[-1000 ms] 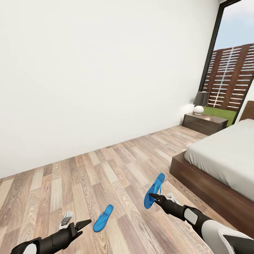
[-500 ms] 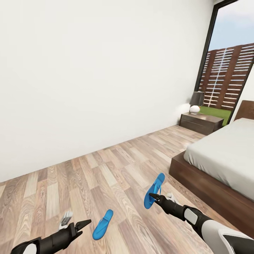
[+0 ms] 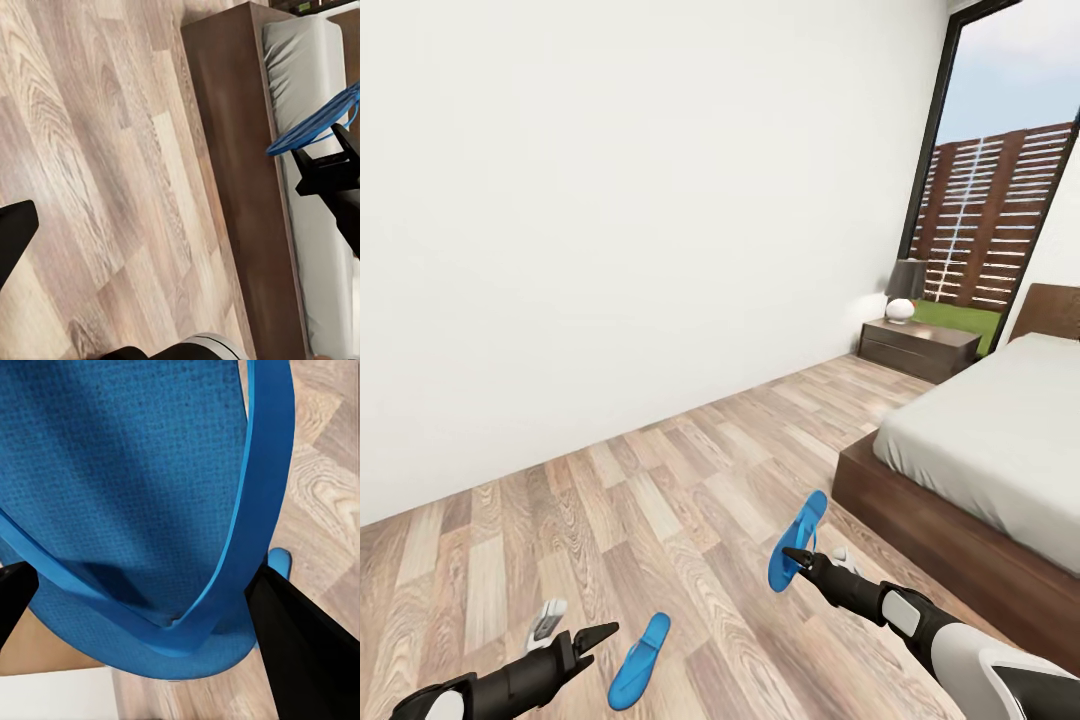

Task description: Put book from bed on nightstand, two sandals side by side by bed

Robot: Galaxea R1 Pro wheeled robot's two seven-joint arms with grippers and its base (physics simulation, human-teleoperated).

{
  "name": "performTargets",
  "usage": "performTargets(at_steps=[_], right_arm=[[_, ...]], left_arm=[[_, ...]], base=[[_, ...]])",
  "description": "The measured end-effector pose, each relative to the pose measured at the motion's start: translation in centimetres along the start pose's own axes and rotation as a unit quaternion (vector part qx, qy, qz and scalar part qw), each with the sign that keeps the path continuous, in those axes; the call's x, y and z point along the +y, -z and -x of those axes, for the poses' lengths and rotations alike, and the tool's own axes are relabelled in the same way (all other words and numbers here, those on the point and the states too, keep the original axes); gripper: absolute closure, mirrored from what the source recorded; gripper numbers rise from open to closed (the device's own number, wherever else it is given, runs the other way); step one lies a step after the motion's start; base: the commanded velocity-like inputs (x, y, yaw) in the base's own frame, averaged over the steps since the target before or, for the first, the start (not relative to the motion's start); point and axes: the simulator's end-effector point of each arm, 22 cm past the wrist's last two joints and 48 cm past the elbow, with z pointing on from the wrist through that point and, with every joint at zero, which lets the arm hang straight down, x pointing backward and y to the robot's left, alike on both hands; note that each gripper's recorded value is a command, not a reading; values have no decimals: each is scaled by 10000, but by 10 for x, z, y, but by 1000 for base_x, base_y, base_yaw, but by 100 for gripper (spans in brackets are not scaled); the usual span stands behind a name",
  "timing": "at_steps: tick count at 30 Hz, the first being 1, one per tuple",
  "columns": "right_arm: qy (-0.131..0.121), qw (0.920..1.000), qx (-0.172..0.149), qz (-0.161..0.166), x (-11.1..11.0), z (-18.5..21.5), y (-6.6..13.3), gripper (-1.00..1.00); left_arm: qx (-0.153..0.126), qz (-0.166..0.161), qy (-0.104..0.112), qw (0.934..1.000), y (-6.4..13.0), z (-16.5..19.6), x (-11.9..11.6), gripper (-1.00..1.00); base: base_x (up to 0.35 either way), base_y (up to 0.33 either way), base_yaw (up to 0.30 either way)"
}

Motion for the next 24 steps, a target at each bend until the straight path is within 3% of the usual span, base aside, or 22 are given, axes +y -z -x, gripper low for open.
performTargets(at_steps=[24], right_arm=[[-2,10000,2,-2,0,0,0,100]], left_arm=[[-10,-26,9,10000,0,1,-1,-100]], base=[[63,0,-70]])
